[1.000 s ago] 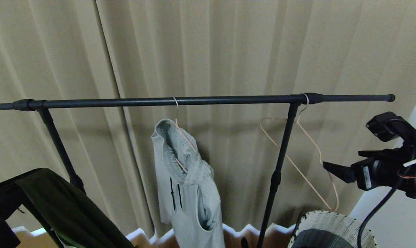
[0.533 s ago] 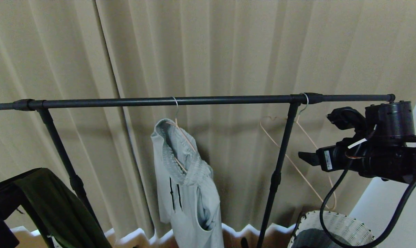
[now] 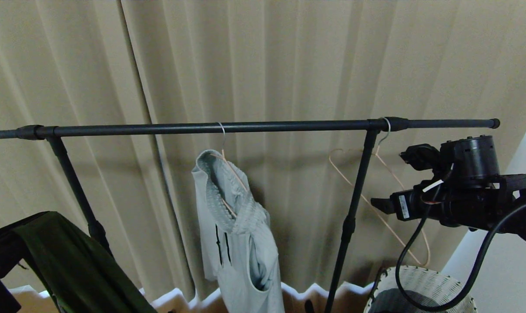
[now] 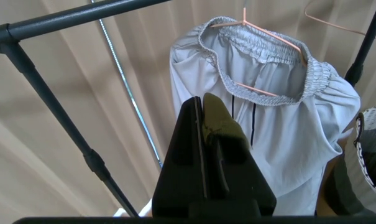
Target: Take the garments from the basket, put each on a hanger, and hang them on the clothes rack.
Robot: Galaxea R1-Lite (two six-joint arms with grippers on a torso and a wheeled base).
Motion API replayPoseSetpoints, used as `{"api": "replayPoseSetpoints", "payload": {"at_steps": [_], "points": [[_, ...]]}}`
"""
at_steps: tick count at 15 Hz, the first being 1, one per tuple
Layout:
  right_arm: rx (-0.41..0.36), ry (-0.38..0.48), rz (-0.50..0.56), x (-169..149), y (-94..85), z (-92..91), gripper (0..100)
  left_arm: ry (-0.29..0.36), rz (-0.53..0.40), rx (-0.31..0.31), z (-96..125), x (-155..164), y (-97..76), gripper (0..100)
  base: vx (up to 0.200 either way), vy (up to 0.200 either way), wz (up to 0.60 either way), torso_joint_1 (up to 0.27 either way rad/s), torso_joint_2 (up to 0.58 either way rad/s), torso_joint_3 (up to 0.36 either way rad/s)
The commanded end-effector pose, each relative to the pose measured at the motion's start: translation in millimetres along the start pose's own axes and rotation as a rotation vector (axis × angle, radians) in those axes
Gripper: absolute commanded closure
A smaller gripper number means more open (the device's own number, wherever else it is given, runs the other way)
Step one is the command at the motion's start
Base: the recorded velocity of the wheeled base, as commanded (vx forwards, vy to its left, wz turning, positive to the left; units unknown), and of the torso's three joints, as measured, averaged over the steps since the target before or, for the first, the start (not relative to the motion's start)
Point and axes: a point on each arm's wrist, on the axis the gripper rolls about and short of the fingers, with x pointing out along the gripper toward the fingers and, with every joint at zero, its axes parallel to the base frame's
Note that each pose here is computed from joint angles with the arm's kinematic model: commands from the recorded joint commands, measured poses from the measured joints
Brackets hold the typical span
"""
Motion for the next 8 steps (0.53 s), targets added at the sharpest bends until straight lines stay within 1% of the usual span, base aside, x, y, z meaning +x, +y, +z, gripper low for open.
{"api": "replayPoseSetpoints", "payload": {"at_steps": [1, 2, 8], "points": [[0.000, -0.001, 0.001, 0.2, 0.2, 0.0, 0, -0.003, 0.001, 0.000, 0.2, -0.5, 0.0, 100, 0.000, 0.000, 0.00, 0.000, 0.00, 0.000], [0.000, -0.002, 0.001, -0.2, 0.1, 0.3, 100, -0.004, 0.001, 0.000, 0.3, -0.9, 0.0, 100, 0.000, 0.000, 0.00, 0.000, 0.00, 0.000], [0.002, -0.015, -0.004, -3.8, -0.5, 2.0, 100, -0.010, 0.002, 0.001, 0.7, -2.1, 0.1, 100, 0.000, 0.000, 0.00, 0.000, 0.00, 0.000]]}}
